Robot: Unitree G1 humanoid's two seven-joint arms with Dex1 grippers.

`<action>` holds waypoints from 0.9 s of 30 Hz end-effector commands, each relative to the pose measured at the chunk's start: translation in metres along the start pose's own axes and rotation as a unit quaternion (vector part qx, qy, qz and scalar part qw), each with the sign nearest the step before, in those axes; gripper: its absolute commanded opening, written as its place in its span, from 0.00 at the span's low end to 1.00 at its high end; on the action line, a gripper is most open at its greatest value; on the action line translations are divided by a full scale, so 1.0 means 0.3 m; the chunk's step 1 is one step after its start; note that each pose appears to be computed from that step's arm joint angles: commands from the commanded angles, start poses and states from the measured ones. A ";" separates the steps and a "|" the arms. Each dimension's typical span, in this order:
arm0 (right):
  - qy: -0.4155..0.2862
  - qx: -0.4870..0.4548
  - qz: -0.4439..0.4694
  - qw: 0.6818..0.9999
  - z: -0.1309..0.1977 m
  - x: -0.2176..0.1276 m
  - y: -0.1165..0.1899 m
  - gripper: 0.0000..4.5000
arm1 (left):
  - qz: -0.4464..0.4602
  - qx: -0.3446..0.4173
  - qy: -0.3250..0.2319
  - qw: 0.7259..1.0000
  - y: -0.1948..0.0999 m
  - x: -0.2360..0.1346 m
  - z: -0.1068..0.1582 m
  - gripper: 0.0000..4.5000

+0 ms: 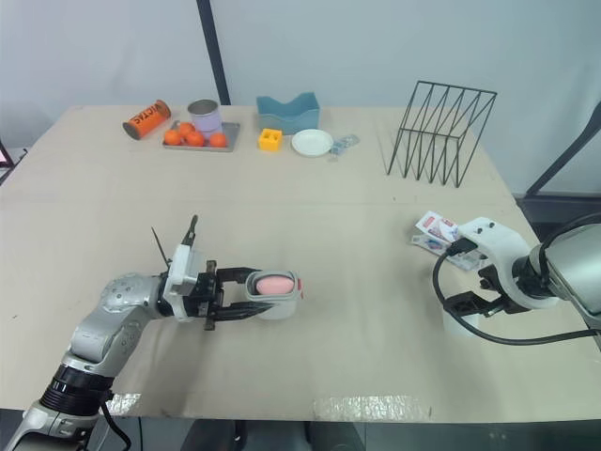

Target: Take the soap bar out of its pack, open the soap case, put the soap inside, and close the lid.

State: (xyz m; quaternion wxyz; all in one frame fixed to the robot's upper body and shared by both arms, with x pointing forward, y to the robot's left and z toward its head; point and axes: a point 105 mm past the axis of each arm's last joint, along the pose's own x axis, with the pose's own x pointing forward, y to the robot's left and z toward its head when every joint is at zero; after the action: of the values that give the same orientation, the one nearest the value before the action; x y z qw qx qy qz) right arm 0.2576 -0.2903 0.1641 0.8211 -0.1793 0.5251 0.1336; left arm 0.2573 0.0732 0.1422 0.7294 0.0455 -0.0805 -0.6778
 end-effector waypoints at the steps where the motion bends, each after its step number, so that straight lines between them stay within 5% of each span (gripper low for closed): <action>1: -0.017 0.023 -0.004 1.000 0.008 -0.010 -0.019 0.99 | 0.001 0.023 -0.009 1.000 -0.004 0.003 0.027 0.43; 23: -0.007 0.116 0.017 0.993 -0.070 0.150 -0.001 0.99 | 0.022 0.038 -0.008 0.999 0.009 0.007 0.026 0.43; 26: -0.009 0.116 0.015 0.993 -0.070 0.154 0.003 0.83 | 0.023 0.039 -0.006 0.999 0.009 0.007 0.024 0.43; 27: -0.007 0.114 0.015 0.993 -0.072 0.153 0.005 0.71 | 0.023 0.039 -0.006 0.999 0.009 0.007 0.023 0.43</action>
State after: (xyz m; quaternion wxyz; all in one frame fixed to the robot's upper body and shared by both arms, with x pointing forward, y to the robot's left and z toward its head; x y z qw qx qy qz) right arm 0.2584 -0.3010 0.1121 0.8348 -0.0825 0.5391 0.0750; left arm 0.2603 0.0732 0.1395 0.7456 0.0571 -0.0863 -0.6583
